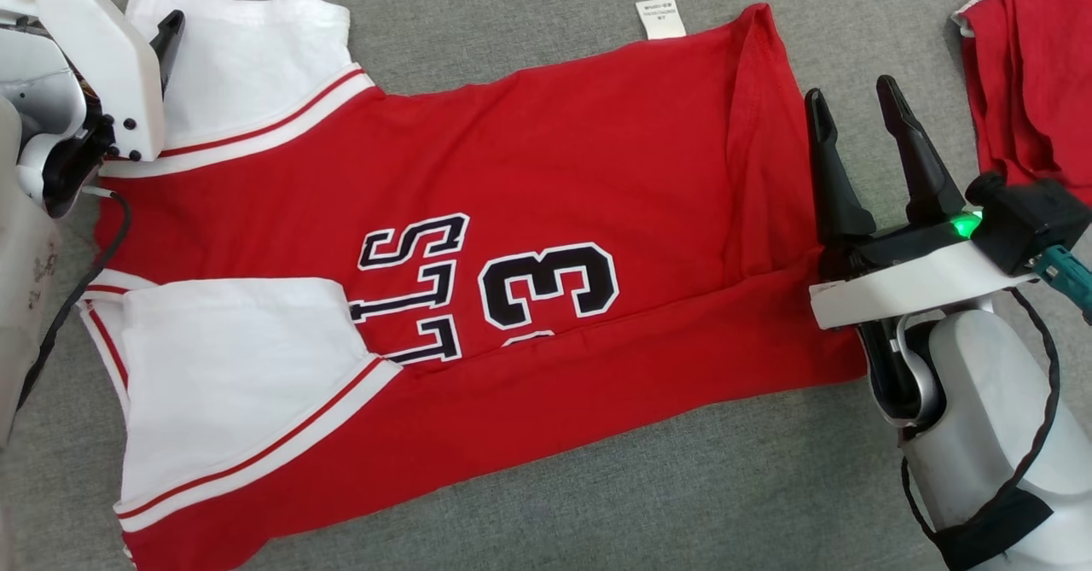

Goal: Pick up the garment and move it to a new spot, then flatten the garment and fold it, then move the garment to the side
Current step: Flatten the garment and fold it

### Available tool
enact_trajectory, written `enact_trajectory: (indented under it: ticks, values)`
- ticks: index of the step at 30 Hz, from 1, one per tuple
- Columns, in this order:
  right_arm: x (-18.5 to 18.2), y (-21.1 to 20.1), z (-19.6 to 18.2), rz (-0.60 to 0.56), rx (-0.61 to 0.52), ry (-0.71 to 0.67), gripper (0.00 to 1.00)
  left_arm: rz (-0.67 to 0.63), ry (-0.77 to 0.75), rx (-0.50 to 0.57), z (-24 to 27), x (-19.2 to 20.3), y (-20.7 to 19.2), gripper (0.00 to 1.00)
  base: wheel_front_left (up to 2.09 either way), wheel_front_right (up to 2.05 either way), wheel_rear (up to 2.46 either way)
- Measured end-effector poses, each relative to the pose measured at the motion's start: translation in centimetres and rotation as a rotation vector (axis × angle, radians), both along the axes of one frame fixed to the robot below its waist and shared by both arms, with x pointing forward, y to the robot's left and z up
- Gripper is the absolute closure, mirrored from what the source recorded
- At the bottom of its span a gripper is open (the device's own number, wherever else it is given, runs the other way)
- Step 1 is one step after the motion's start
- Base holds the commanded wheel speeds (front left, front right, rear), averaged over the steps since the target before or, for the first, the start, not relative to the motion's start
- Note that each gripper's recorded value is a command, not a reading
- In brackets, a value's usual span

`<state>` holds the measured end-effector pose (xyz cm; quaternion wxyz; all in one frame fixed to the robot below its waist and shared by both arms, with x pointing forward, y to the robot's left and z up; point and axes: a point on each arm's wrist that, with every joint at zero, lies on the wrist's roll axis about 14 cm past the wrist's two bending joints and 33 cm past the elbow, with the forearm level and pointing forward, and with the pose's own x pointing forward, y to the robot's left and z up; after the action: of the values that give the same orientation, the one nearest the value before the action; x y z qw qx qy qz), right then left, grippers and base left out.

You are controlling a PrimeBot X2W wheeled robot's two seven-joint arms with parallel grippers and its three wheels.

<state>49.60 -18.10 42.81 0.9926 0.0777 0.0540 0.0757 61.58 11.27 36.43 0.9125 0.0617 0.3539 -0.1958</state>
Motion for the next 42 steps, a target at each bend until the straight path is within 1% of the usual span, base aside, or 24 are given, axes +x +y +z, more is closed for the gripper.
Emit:
enact_trajectory:
  ticks: [2,7,15,16,17,20,23,24,26,27,29,31,35,39,42]
  values:
    - [-0.2,-0.3,-0.3,-0.008,-0.002,0.009,0.0,-0.017,0.014,0.027,-0.8,0.0,-0.1,0.0,0.0,0.0,0.0]
    - [-0.5,-0.7,-0.9,-0.027,-0.004,0.026,0.0,-0.025,0.037,0.05,-1.5,0.3,-0.1,0.0,0.0,0.0,0.0]
    - [-0.6,-1.0,-1.3,-0.035,-0.005,0.036,0.0,-0.011,0.075,0.044,-2.1,0.6,-0.3,0.0,0.0,0.0,0.0]
    - [-0.6,-1.1,-1.3,-0.037,-0.006,0.037,0.0,-0.012,0.085,0.035,-2.2,0.5,-0.6,0.34,0.0,0.0,0.0]
    - [-0.6,-1.2,-1.3,-0.039,-0.008,0.037,0.0,-0.014,0.089,0.02,-2.1,0.4,-1.0,0.99,0.0,0.0,0.0]
    - [-0.5,-1.3,-1.3,-0.037,-0.018,0.037,0.0,-0.012,0.107,-0.028,-1.8,-0.1,-1.8,1.0,0.0,0.0,0.0]
    - [-0.3,-1.4,-1.4,-0.031,-0.028,0.04,0.0,-0.025,0.091,-0.05,-1.1,-0.6,-2.2,1.0,0.0,0.0,0.0]
    - [-0.1,-1.5,-1.4,-0.028,-0.03,0.039,0.0,-0.026,0.079,-0.058,-0.8,-0.7,-2.1,1.0,0.0,0.0,0.0]
    - [0.5,-1.5,-1.2,-0.035,0.007,0.042,0.0,-0.03,0.047,-0.077,0.1,-1.0,-2.0,1.0,0.0,0.0,0.0]
    - [0.7,-1.6,-1.4,-0.03,0.002,0.058,0.0,-0.04,0.027,-0.077,0.5,-1.1,-2.0,1.0,0.0,0.0,0.0]
    - [1.4,-2.3,-1.6,-0.013,-0.045,0.078,0.0,-0.053,-0.024,-0.08,1.8,-1.3,-1.6,1.0,0.0,0.0,0.0]
    - [2.3,-2.4,-1.8,-0.001,-0.051,0.112,0.0,-0.056,-0.078,-0.099,3.3,-1.3,-1.3,1.0,0.0,0.0,0.0]
    - [4.0,-0.8,-2.4,0.068,-0.088,0.172,0.0,-0.053,-0.128,-0.141,5.0,-2.6,-0.8,1.0,0.0,0.0,0.0]
    - [5.4,1.4,-2.8,0.133,-0.116,0.223,0.0,-0.06,-0.16,-0.155,6.3,-4.0,-0.2,1.0,0.0,0.0,0.0]
    - [6.1,2.6,-3.3,0.169,-0.149,0.254,0.0,-0.063,-0.157,-0.168,6.6,-5.1,0.0,1.0,0.0,0.0,0.0]
